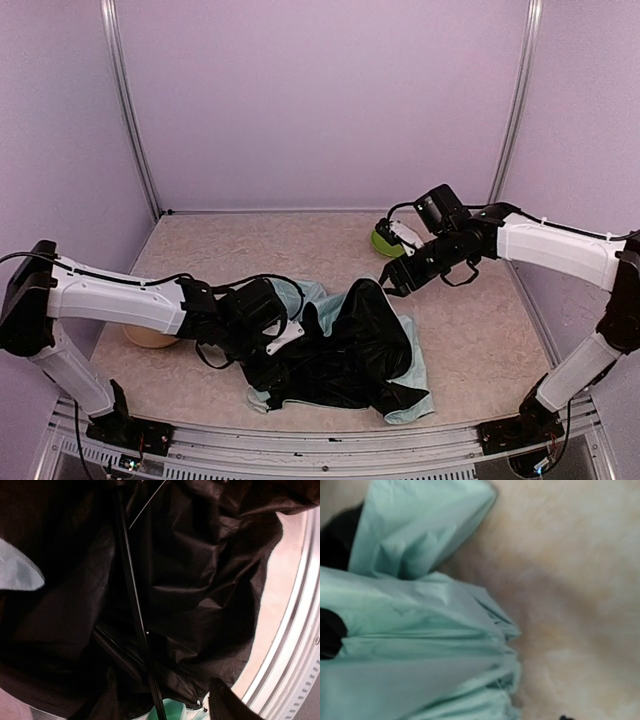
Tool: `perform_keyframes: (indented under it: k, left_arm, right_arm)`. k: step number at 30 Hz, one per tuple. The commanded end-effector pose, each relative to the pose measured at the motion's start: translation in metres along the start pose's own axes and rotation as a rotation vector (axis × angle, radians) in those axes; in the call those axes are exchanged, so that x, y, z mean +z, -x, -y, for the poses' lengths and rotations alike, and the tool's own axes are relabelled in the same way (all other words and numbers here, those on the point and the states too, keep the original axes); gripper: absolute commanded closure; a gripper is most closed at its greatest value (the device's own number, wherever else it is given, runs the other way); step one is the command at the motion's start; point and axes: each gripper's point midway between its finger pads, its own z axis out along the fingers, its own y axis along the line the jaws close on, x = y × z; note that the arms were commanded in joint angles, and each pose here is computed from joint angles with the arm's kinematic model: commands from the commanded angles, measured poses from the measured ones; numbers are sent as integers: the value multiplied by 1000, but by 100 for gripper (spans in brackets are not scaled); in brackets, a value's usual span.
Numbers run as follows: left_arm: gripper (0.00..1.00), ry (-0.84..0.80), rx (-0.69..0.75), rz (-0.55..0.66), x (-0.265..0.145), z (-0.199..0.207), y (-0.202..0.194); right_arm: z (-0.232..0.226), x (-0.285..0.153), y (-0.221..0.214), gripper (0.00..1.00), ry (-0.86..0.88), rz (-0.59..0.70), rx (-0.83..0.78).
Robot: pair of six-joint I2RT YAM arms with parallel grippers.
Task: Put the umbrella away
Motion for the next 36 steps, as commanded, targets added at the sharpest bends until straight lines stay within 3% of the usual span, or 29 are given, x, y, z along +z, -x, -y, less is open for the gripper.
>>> perform_keyframes:
  k: [1, 5, 10, 11, 13, 16, 20, 26, 31, 36]
  left_arm:
    - [52, -20, 37, -59, 17, 2, -3]
    - [72, -34, 11, -73, 32, -5, -4]
    - [71, -26, 3, -164, 50, -10, -24]
    - [74, -19, 6, -167, 52, -11, -23]
    - [97, -5, 16, -148, 51, -14, -14]
    - [100, 20, 28, -96, 40, -17, 5]
    - [100, 73, 44, 57, 2, -24, 43]
    - [100, 78, 83, 456, -88, -26, 103]
    - [100, 121, 110, 701, -152, -27, 117]
    - [100, 253, -18, 827, -198, -60, 118]
  right_arm:
    - [-10, 26, 0, 33, 84, -7, -5]
    - [-8, 39, -3, 34, 91, -11, 12]
    - [-8, 43, -8, 34, 93, 1, 13]
    - [-9, 43, -6, 34, 97, 9, 12]
    - [-10, 42, -4, 34, 105, 17, 9]
    - [-13, 38, 0, 34, 116, 26, 0]
    - [-16, 22, 10, 33, 111, 64, -33]
    - [-12, -15, 37, 31, 35, 142, -75]
    - [-7, -67, 65, 27, -66, 248, -114]
    - [10, -113, 70, 24, -221, 325, -129]
